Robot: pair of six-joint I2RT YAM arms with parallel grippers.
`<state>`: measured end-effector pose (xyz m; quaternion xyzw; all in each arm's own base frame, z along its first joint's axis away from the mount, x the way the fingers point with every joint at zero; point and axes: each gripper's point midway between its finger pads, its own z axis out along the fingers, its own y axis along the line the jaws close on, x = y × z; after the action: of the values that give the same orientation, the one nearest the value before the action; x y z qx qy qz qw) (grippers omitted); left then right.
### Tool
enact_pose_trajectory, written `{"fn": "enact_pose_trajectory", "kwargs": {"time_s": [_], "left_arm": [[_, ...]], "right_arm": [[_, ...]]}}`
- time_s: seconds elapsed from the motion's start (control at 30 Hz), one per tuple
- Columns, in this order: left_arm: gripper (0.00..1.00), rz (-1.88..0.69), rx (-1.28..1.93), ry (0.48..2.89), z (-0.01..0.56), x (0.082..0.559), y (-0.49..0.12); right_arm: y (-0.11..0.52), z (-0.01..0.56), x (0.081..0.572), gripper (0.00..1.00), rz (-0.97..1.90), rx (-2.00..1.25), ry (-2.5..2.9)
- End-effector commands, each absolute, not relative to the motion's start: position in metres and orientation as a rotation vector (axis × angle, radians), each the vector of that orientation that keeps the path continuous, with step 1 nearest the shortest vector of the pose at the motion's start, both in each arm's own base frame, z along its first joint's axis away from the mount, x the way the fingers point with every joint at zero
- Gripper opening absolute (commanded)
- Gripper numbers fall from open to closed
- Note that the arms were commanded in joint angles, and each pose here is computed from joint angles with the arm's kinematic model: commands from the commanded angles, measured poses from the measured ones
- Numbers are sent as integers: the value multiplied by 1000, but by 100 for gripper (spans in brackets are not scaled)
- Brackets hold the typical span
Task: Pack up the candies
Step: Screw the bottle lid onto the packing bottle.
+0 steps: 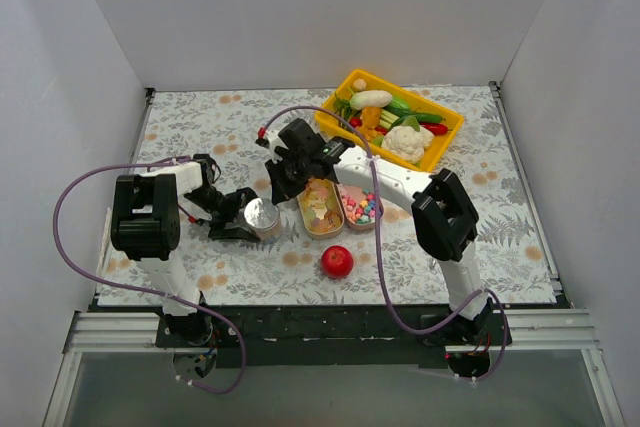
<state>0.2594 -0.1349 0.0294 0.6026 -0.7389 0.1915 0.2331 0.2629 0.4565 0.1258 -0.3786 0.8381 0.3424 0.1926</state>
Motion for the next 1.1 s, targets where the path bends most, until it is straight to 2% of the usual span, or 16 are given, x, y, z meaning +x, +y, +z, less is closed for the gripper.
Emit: {"fn": "enact_pose_trajectory", "kwargs": {"time_s": [0.0, 0.4, 0.5, 0.6, 0.63, 0.7, 1.07], "left_arm": [[73, 456, 1558, -1793, -15, 216, -160], [73, 453, 1562, -1789, -16, 217, -160], [73, 450, 1559, -1791, -16, 214, -160], [73, 446, 1560, -1789, -16, 212, -159], [73, 442, 1557, -1788, -16, 210, -159], [73, 442, 1554, -1789, -16, 209, -159], [73, 437, 1554, -1795, -17, 209, -159]], "right_arm": [[449, 113, 207, 3, 995, -1176, 2435], [452, 150, 176, 3, 1007, -1249, 2334], [446, 160, 197, 8, 887, -1153, 2336], [440, 175, 218, 20, 845, -1061, 2325], [437, 180, 227, 28, 838, -1031, 2314], [435, 187, 241, 34, 826, -996, 2293], [479, 160, 264, 36, 956, -1114, 2293]]}}
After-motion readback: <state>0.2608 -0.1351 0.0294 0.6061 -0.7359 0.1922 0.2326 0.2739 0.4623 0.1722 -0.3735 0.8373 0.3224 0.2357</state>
